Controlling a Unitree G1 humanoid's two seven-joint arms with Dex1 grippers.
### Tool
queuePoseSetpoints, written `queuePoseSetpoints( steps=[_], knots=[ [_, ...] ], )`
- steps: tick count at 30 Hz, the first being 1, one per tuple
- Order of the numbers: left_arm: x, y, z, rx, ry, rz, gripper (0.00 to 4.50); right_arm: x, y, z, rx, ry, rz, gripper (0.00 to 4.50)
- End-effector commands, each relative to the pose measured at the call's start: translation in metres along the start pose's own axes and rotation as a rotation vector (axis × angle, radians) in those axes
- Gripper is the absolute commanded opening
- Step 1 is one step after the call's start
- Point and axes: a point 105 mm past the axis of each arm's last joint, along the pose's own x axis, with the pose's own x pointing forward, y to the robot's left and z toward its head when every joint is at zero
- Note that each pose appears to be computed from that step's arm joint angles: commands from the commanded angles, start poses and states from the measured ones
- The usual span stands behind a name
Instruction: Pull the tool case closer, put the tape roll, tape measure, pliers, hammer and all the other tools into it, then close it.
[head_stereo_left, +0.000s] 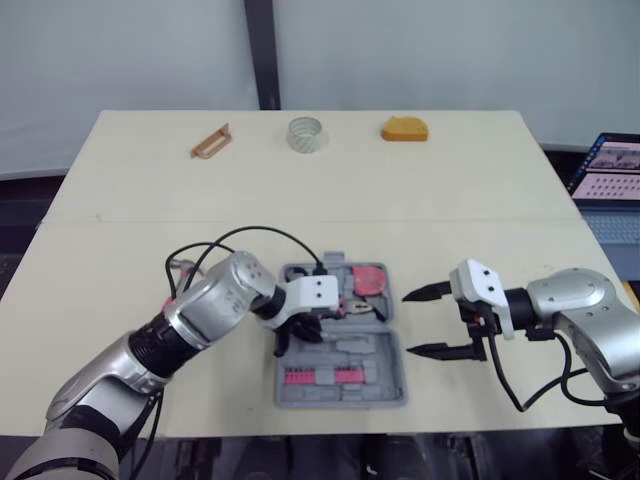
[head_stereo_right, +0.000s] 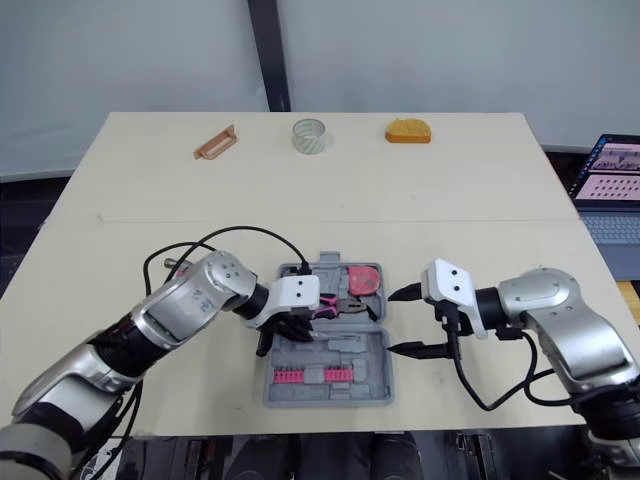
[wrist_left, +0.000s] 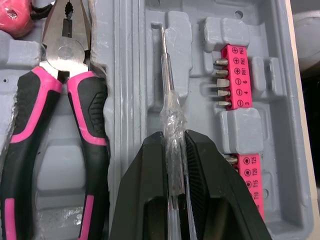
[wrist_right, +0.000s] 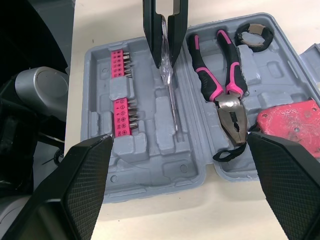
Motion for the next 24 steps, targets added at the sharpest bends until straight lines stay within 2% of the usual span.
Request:
queuePoseSetpoints(
  steps=[1,24],
  knots=[
    [0.0006,-0.0016,0.005,0.028,-0.014,0.006,0.06,-0.0038,0.0016,0.0089,-0.033,-0.01,-0.001,4.5],
    [0.0059,0.0006,0.0044,0.031,-0.019,0.012,0.06,-0.0038,0.0019,0.0068,-0.02,-0.01,-0.009,4.5]
  ],
)
